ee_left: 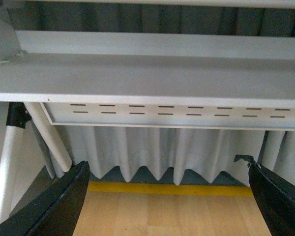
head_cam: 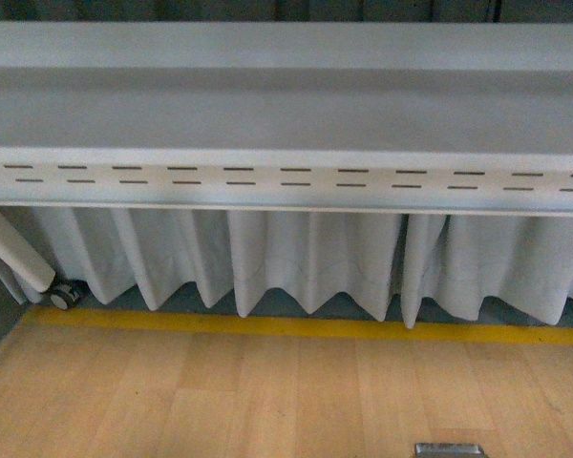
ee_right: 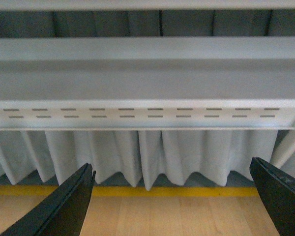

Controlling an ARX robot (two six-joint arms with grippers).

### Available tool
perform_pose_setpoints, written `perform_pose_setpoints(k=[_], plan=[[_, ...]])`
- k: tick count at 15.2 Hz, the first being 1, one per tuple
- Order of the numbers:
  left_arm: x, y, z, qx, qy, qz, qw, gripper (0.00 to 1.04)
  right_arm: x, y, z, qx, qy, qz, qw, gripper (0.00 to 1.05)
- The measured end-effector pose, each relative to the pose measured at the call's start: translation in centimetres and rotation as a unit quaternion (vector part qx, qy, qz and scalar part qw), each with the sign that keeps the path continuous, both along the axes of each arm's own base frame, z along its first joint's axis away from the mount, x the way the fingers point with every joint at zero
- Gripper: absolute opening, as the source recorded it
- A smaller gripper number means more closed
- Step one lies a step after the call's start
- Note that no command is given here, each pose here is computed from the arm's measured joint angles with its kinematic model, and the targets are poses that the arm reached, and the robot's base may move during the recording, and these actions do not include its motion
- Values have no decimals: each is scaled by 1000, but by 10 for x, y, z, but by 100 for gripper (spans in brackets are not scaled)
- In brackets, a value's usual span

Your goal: Open oven

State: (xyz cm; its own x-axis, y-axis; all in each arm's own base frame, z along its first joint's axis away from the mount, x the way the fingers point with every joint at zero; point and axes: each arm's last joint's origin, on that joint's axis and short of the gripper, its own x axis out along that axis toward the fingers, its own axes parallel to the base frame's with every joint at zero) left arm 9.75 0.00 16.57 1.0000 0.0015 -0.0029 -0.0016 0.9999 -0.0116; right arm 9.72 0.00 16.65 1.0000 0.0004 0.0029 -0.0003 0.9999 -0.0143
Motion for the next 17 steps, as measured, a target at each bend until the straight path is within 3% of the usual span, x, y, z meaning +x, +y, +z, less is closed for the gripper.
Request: perform_pose_setpoints(k=[17], plan=[[0,0,0,1,-1,-1,1000,98,0,0,0,1,0,0,1000,98]])
